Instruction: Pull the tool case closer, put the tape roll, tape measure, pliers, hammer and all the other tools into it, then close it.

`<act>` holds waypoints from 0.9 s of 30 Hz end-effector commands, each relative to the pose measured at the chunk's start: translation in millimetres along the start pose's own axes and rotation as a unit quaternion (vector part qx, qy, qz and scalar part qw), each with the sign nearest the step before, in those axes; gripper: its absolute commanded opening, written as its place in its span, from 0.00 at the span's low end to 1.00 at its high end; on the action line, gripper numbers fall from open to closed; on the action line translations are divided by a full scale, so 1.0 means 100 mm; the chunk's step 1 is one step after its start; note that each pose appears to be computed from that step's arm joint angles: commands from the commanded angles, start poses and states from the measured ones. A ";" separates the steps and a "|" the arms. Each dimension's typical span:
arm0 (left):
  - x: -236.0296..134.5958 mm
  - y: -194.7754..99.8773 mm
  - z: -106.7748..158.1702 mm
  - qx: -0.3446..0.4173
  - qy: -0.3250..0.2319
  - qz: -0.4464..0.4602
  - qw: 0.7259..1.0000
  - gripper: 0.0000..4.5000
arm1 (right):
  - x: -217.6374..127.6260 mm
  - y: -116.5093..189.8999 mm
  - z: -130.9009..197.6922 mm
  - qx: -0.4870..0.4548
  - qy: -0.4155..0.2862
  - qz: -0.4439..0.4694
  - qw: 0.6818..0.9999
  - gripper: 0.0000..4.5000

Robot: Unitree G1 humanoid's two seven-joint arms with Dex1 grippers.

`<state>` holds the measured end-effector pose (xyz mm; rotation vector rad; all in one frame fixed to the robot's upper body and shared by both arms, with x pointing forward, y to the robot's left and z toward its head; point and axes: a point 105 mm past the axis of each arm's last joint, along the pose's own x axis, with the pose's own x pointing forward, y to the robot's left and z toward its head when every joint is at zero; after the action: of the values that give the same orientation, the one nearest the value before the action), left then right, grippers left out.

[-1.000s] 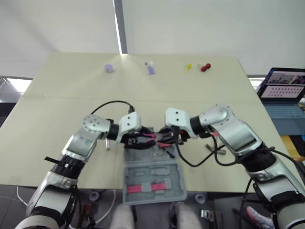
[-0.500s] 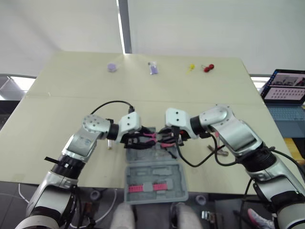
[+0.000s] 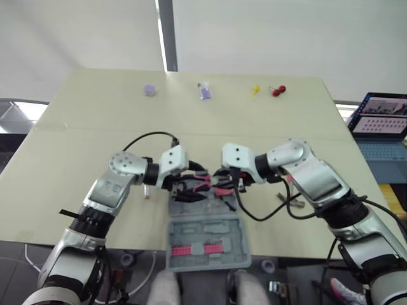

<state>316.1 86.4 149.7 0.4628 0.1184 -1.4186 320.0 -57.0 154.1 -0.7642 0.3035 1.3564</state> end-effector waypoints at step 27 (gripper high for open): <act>-1.11 -1.18 -0.66 -0.083 -0.041 0.230 0.969 1.00 | -0.09 0.15 -0.10 -0.045 -0.001 0.024 0.999 0.21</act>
<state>196.7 200.4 94.2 0.2376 0.0975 -0.9850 310.3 -76.6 137.0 -0.7968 0.3166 1.4080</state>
